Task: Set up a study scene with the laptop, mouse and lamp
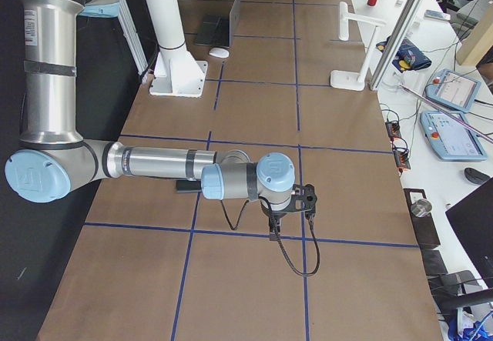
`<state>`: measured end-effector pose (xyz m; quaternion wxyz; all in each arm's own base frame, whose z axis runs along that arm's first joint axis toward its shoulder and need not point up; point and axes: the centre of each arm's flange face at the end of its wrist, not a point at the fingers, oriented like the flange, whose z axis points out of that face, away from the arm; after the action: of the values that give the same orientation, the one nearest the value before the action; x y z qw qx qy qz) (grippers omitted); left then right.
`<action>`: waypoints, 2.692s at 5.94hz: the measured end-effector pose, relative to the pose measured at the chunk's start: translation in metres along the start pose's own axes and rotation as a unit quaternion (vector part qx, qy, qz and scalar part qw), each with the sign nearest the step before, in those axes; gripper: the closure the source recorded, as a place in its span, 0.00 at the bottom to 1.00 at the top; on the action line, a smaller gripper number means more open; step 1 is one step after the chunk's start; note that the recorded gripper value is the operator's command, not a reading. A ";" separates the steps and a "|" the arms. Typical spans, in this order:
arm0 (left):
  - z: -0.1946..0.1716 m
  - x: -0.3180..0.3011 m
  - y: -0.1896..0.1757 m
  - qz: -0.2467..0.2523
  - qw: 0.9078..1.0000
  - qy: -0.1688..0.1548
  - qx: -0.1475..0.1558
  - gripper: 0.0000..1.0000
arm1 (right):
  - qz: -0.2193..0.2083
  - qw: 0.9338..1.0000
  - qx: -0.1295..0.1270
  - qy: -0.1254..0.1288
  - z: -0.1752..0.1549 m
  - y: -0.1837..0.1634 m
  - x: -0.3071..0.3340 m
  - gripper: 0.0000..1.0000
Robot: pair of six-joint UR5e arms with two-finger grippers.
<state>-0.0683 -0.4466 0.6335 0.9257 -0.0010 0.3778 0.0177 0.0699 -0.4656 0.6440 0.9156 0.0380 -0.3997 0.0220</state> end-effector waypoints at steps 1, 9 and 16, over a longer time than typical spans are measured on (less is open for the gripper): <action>-0.016 0.016 0.000 -0.008 1.000 -0.001 0.014 0.00 | -0.003 1.000 0.001 -0.001 0.000 -0.001 -0.002 0.00; -0.113 0.273 0.085 -0.312 0.950 0.020 -0.002 0.00 | -0.023 0.999 0.011 -0.036 -0.008 -0.014 -0.023 0.00; -0.048 0.439 0.131 -0.610 0.792 -0.027 0.021 0.00 | -0.024 0.999 0.012 -0.037 -0.008 -0.014 -0.024 0.00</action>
<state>0.2066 -0.3023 0.2935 0.7537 -0.2114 0.2743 -0.5585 0.0607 -0.4794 0.6200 0.9000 0.0595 -0.4318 0.0033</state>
